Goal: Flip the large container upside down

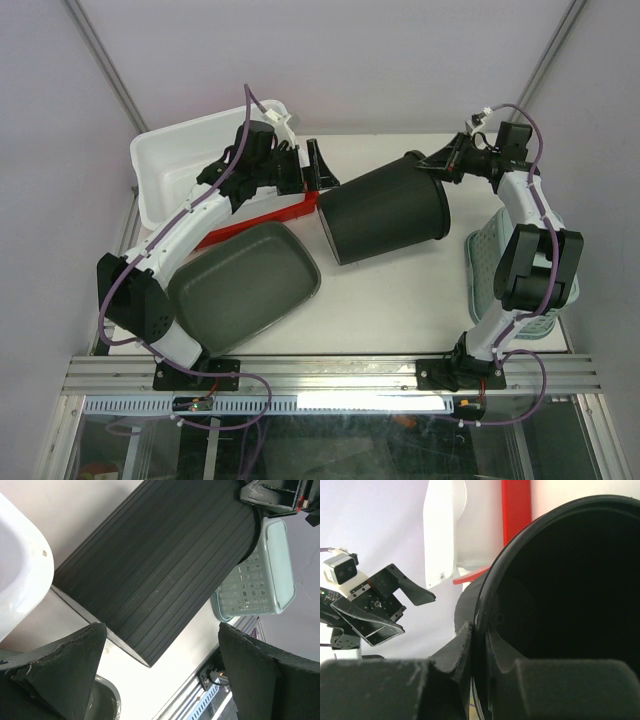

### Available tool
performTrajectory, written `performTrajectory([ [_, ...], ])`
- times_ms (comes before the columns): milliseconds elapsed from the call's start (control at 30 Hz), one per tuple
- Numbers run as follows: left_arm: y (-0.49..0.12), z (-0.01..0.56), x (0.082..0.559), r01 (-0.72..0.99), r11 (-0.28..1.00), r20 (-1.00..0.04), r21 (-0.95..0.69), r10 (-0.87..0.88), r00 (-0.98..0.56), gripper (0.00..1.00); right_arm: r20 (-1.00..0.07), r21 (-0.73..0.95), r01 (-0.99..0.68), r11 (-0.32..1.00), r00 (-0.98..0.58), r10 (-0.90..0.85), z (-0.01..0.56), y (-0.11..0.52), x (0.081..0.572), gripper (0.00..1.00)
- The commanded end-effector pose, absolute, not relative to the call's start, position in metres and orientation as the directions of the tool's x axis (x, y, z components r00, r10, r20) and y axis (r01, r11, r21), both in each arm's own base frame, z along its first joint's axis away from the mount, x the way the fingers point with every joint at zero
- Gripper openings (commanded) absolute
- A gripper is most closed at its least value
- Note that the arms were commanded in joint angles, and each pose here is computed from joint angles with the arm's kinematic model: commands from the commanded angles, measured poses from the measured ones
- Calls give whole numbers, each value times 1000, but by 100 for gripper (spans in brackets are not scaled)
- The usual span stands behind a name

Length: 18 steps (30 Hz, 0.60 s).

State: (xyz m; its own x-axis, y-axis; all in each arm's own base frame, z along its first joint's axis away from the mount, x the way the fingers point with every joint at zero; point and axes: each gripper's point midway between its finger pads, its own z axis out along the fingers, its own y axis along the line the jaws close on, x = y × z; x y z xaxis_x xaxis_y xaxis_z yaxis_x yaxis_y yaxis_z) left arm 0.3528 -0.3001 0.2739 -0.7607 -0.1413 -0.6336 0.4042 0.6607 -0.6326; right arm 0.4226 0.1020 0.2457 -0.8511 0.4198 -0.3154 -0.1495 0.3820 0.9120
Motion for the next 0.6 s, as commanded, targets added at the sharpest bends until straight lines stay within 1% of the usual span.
performTrajectory([
  [0,-306,295,347,428,600,-634,-675,-177,-753,99,-368,878,-172,446,-840,399,240,98,422,20],
  [67,-306,290,341,415,590,-612,-692,-175,-771,99,-378,867,-166,470,-834,403,239,95,422,29],
  [200,-305,286,322,384,559,-556,-735,-173,-813,99,-406,837,-162,523,-823,397,240,91,420,40],
  [300,-302,283,311,363,546,-531,-755,-183,-828,99,-436,795,-144,589,-811,390,239,83,419,48],
  [433,-303,273,308,338,533,-500,-776,-193,-844,99,-485,736,-128,665,-784,387,241,73,420,51],
  [567,-310,272,307,340,480,-482,-809,-211,-850,99,-535,686,-133,715,-759,372,254,69,418,53],
])
